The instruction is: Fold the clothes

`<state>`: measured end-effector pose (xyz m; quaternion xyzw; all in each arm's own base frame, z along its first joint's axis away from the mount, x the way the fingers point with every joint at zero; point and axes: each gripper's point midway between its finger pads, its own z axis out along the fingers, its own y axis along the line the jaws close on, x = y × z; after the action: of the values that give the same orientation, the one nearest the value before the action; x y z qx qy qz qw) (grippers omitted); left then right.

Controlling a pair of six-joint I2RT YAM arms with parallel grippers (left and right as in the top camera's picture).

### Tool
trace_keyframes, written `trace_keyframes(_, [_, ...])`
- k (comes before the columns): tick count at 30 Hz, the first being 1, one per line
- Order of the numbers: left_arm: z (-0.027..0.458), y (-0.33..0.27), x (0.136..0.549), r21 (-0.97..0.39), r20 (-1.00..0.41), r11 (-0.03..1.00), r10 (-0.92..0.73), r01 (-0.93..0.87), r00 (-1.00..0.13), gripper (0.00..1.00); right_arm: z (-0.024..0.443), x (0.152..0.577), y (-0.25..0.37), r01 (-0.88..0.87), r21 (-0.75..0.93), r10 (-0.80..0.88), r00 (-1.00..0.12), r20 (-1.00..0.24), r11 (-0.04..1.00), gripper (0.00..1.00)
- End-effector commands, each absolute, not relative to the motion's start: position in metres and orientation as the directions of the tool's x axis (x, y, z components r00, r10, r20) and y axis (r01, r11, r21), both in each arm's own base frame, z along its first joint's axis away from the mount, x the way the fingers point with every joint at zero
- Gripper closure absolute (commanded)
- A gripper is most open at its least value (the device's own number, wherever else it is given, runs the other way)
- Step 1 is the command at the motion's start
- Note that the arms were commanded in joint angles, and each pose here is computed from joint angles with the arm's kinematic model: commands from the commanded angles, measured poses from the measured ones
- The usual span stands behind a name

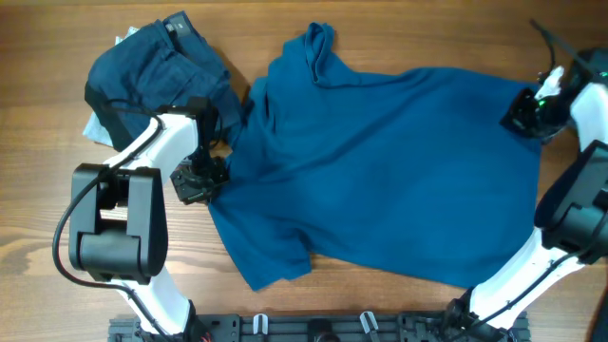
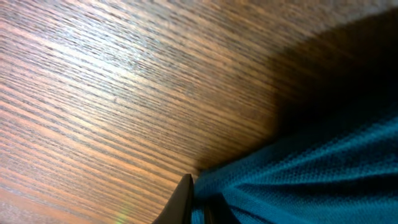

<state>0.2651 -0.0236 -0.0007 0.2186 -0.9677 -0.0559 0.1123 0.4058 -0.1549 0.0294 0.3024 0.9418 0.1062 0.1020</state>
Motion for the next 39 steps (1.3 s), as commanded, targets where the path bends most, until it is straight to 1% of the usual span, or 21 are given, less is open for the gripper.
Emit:
trace_keyframes(1, [-0.002, -0.015, 0.262, 0.199, 0.175, 0.875, -0.476, -0.442, -0.862, 0.67, 0.001, 0.378, -0.181, 0.685, 0.113, 0.695, -0.710, -0.117, 0.719, 0.96])
trace_keyframes(2, [-0.002, -0.015, 0.262, 0.199, 0.175, 0.874, -0.476, -0.442, -0.862, 0.57, -0.004, 0.372, -0.188, 0.700, 0.089, 0.705, -0.698, -0.125, 0.709, 0.96])
trace_keyframes(3, [-0.002, -0.016, 0.263, 0.193, 0.178, 0.875, -0.476, -0.444, -0.861, 0.52, -0.008, 0.363, -0.199, 0.735, 0.042, 0.733, -0.667, -0.133, 0.677, 0.96])
trace_keyframes(5, [0.001, -0.021, 0.268, 0.160, 0.181, 0.880, -0.472, -0.448, -0.863, 0.48, -0.011, 0.350, -0.218, 0.771, -0.013, 0.760, -0.631, -0.156, 0.637, 0.96])
trace_keyframes(7, [0.008, -0.029, 0.281, 0.102, 0.171, 0.900, -0.435, -0.423, -0.884, 0.36, -0.010, 0.341, -0.243, 0.800, -0.060, 0.778, -0.596, -0.196, 0.597, 0.96])
trace_keyframes(8, [0.012, -0.032, 0.287, 0.075, 0.168, 0.910, -0.415, -0.408, -0.894, 0.34, -0.009, 0.336, -0.254, 0.813, -0.077, 0.787, -0.579, -0.214, 0.577, 0.96])
trace_keyframes(9, [0.017, -0.037, 0.293, 0.043, 0.168, 0.918, -0.396, -0.395, -0.903, 0.25, -0.008, 0.330, -0.264, 0.827, -0.091, 0.797, -0.560, -0.226, 0.555, 0.96])
trace_keyframes(10, [0.025, -0.044, 0.300, 0.001, 0.171, 0.925, -0.374, -0.379, -0.912, 0.22, -0.008, 0.320, -0.277, 0.854, -0.098, 0.823, -0.519, -0.231, 0.511, 0.96])
trace_keyframes(13, [0.048, -0.065, 0.313, -0.122, 0.187, 0.933, -0.314, -0.339, -0.931, 0.21, -0.008, 0.306, -0.295, 0.890, -0.048, 0.864, -0.451, -0.224, 0.453, 0.96])
trace_keyframes(14, [0.058, -0.074, 0.318, -0.182, 0.190, 0.933, -0.277, -0.311, -0.942, 0.22, -0.007, 0.313, -0.294, 0.886, 0.015, 0.866, -0.450, -0.217, 0.464, 0.96])
trace_keyframes(15, [0.070, -0.086, 0.322, -0.254, 0.185, 0.926, -0.237, -0.279, -0.954, 0.23, 0.003, 0.332, -0.290, 0.855, 0.133, 0.858, -0.470, -0.207, 0.501, 0.96])
trace_keyframes(17, [0.082, -0.097, 0.326, -0.313, 0.166, 0.916, -0.206, -0.250, -0.964, 0.23, 0.021, 0.354, -0.283, 0.798, 0.248, 0.834, -0.509, -0.214, 0.550, 0.96])
trace_keyframes(20, [0.113, -0.123, 0.336, -0.417, 0.058, 0.903, -0.084, -0.101, -0.995, 0.28, 0.081, 0.398, -0.259, 0.607, 0.474, 0.763, -0.580, -0.286, 0.638, 0.93])
trace_keyframes(21, [0.126, -0.135, 0.343, -0.429, -0.014, 0.903, -0.030, -0.021, -0.999, 0.36, 0.105, 0.409, -0.250, 0.547, 0.524, 0.746, -0.583, -0.321, 0.653, 0.91])
trace_keyframes(23, [0.135, -0.154, 0.357, -0.443, -0.105, 0.895, 0.010, 0.056, -0.994, 0.58, 0.129, 0.415, -0.240, 0.492, 0.553, 0.726, -0.586, -0.361, 0.672, 0.90])
trace_keyframes(25, [0.140, -0.172, 0.375, -0.431, -0.213, 0.892, 0.049, 0.139, -0.976, 0.83, 0.153, 0.417, -0.223, 0.434, 0.575, 0.699, -0.600, -0.389, 0.693, 0.90])
trace_keyframes(27, [0.136, -0.181, 0.398, -0.351, -0.321, 0.917, 0.074, 0.191, -0.944, 0.92, 0.174, 0.417, -0.199, 0.394, 0.590, 0.678, -0.621, -0.394, 0.704, 0.90])
trace_keyframes(29, [0.124, -0.184, 0.415, -0.305, -0.366, 0.929, 0.086, 0.207, -0.927, 0.94, 0.184, 0.415, -0.179, 0.369, 0.597, 0.659, -0.646, -0.386, 0.712, 0.90])
trace_keyframes(33, [0.073, -0.187, 0.448, -0.280, -0.385, 0.932, 0.111, 0.231, -0.916, 0.96, 0.189, 0.411, -0.133, 0.326, 0.597, 0.600, -0.724, -0.340, 0.733, 0.90])
trace_keyframes(36, [0.030, -0.175, 0.467, -0.249, -0.378, 0.947, 0.097, 0.202, -0.921, 0.96, 0.184, 0.411, -0.100, 0.273, 0.584, 0.525, -0.789, -0.319, 0.765, 0.89])
trace_keyframes(39, [0.002, -0.152, 0.475, -0.160, -0.361, 0.976, 0.079, 0.146, -0.929, 0.96, 0.181, 0.411, -0.081, 0.237, 0.571, 0.476, -0.822, -0.313, 0.786, 0.89])
